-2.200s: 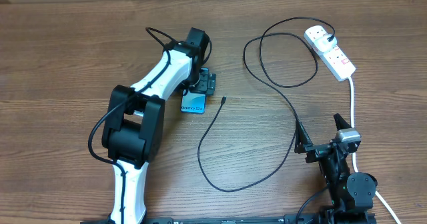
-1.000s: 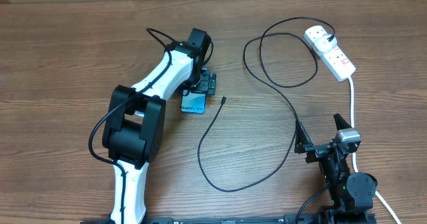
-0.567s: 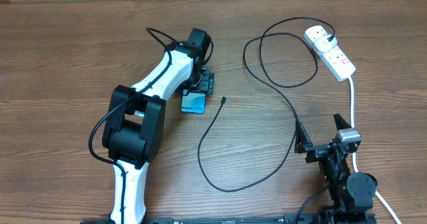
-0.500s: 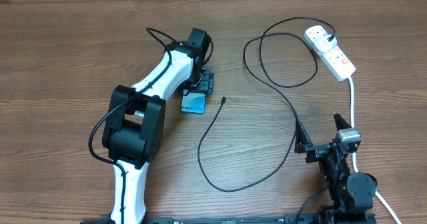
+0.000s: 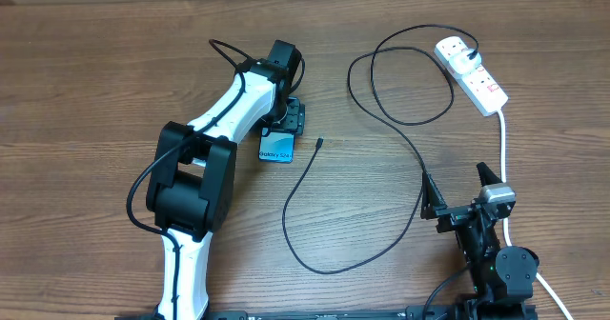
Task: Plug charger to phone and switch on socket
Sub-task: 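Close the left gripper on the phone's top end, then lift the phone with the left gripper and turn it upright, then raise the right gripper and move it toward the held phone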
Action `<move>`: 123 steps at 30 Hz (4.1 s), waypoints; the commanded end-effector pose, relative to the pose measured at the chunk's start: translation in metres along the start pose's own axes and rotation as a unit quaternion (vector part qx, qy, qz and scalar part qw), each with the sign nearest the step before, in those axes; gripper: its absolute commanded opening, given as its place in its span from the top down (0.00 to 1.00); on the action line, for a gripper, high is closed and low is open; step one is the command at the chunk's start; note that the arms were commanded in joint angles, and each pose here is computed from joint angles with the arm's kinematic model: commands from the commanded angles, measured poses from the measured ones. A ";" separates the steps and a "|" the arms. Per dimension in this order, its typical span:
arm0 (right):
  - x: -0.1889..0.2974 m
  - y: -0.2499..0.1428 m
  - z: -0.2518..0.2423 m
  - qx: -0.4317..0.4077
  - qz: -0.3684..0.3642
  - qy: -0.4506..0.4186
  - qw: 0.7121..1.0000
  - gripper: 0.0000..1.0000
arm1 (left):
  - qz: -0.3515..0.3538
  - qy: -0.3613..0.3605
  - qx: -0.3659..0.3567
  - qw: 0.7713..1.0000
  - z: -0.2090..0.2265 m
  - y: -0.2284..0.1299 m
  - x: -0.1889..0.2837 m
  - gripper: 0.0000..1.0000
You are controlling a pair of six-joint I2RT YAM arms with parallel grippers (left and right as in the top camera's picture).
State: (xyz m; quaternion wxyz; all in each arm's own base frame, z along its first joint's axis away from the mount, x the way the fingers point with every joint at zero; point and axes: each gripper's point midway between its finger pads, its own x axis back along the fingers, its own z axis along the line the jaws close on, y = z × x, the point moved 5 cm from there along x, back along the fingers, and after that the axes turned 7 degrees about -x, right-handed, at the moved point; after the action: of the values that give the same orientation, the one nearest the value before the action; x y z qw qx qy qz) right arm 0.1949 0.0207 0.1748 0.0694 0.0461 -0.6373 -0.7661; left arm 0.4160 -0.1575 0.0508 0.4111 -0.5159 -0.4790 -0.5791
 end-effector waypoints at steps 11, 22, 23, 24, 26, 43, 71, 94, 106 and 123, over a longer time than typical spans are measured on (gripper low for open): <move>0.000 -0.002 -0.002 -0.003 -0.003 -0.005 1.000 0.00 | 0.036 0.022 0.005 0.999 0.011 -0.011 -0.029 0.25; 0.000 -0.002 -0.002 -0.003 -0.003 -0.005 1.000 0.00 | 0.035 0.017 0.015 0.999 0.011 -0.009 -0.023 0.25; 0.000 -0.001 -0.002 -0.003 -0.003 -0.005 1.000 0.00 | 0.036 0.017 0.018 0.999 0.011 -0.009 -0.022 0.25; 0.000 -0.001 -0.002 -0.003 -0.003 -0.005 1.000 0.00 | 0.036 0.017 0.023 0.999 0.010 -0.008 -0.020 0.25; 0.000 -0.002 -0.002 -0.003 -0.003 -0.005 1.000 0.00 | 0.039 0.010 0.028 0.999 0.009 -0.006 -0.015 0.27; 0.000 -0.002 -0.002 -0.003 -0.003 -0.005 1.000 0.00 | 0.057 -0.073 0.062 0.994 -0.003 0.006 0.021 0.31; 0.000 -0.001 -0.002 -0.003 -0.003 -0.005 1.000 0.00 | 0.132 -0.622 0.211 0.743 -0.009 0.028 0.124 0.31; 0.000 -0.001 -0.002 -0.003 -0.003 -0.005 1.000 0.00 | 0.183 -0.682 0.294 0.644 0.023 0.036 0.148 0.34; 0.036 -0.015 0.085 -0.221 0.152 0.356 0.895 0.00 | 0.175 -0.683 0.302 0.642 0.033 0.037 0.147 0.34; 0.049 0.132 0.102 -0.194 0.097 0.329 0.919 0.00 | 0.175 -0.683 0.301 0.642 0.032 0.037 0.147 0.34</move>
State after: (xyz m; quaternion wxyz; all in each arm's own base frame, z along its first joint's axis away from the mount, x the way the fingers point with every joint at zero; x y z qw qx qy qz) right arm 0.1325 0.0907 0.3012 0.3684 0.2198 -0.3680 -0.8250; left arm 0.4352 -0.1296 0.1870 0.2216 -0.6786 -0.6761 0.1825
